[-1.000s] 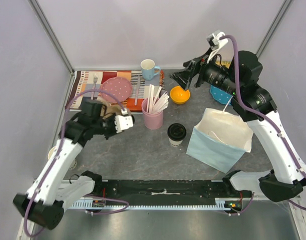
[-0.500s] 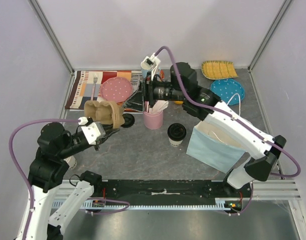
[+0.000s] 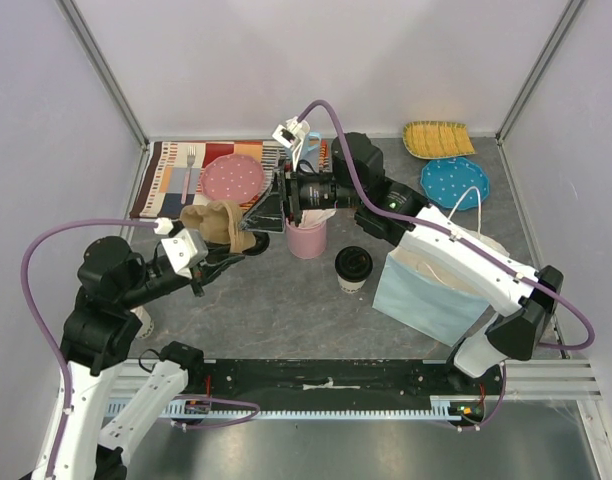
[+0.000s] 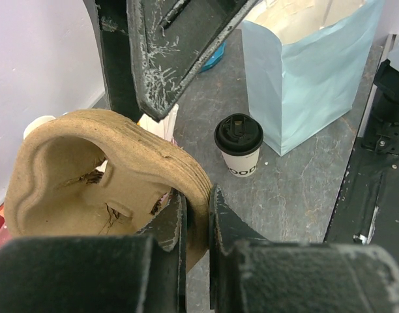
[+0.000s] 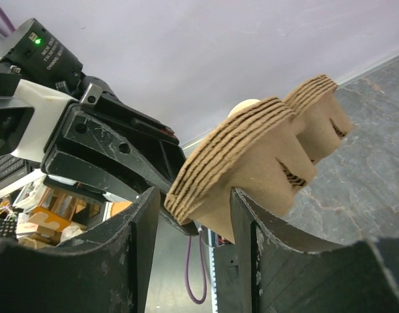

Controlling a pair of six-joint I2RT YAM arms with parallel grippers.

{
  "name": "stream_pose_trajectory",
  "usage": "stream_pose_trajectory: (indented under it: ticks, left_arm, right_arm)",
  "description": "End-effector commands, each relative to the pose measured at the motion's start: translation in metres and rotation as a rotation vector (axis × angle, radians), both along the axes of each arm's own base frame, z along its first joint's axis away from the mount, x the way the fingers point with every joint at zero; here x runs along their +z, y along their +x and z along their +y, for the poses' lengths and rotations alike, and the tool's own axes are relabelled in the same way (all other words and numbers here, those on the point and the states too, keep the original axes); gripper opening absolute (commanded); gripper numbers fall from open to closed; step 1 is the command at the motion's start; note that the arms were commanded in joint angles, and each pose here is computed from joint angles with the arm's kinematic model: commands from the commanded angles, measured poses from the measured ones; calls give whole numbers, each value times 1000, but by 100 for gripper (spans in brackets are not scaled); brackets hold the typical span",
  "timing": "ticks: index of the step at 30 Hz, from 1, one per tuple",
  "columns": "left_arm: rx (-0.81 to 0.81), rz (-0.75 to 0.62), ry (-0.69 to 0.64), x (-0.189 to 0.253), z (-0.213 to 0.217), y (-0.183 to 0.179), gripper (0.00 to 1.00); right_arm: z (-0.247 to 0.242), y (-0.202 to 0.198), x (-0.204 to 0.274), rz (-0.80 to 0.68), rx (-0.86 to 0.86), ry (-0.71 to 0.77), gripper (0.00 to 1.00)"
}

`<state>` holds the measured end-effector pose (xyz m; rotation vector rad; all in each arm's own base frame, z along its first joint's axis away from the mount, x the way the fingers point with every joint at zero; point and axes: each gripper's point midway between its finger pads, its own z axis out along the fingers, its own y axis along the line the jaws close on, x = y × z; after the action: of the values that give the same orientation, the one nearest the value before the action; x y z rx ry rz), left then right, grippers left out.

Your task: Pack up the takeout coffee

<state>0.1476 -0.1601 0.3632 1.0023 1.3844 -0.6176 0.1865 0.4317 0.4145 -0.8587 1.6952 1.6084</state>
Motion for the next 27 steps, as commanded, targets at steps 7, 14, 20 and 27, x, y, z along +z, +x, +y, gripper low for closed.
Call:
stream_pose_trajectory:
  ticks: [7, 14, 20, 27]
  left_arm:
    - [-58, -105, -53, 32, -9, 0, 2]
    - [-101, -130, -60, 36, -13, -5, 2]
    - [-124, -128, -52, 32, -17, -1, 2]
    - [-188, -50, -37, 8, -28, 6, 2]
  right_arm:
    - [22, -9, -9, 29, 59, 9, 50]
    - [26, -8, -9, 48, 65, 22, 26]
    - [30, -2, -14, 73, 34, 16, 1]
    - [44, 8, -45, 145, -12, -46, 47]
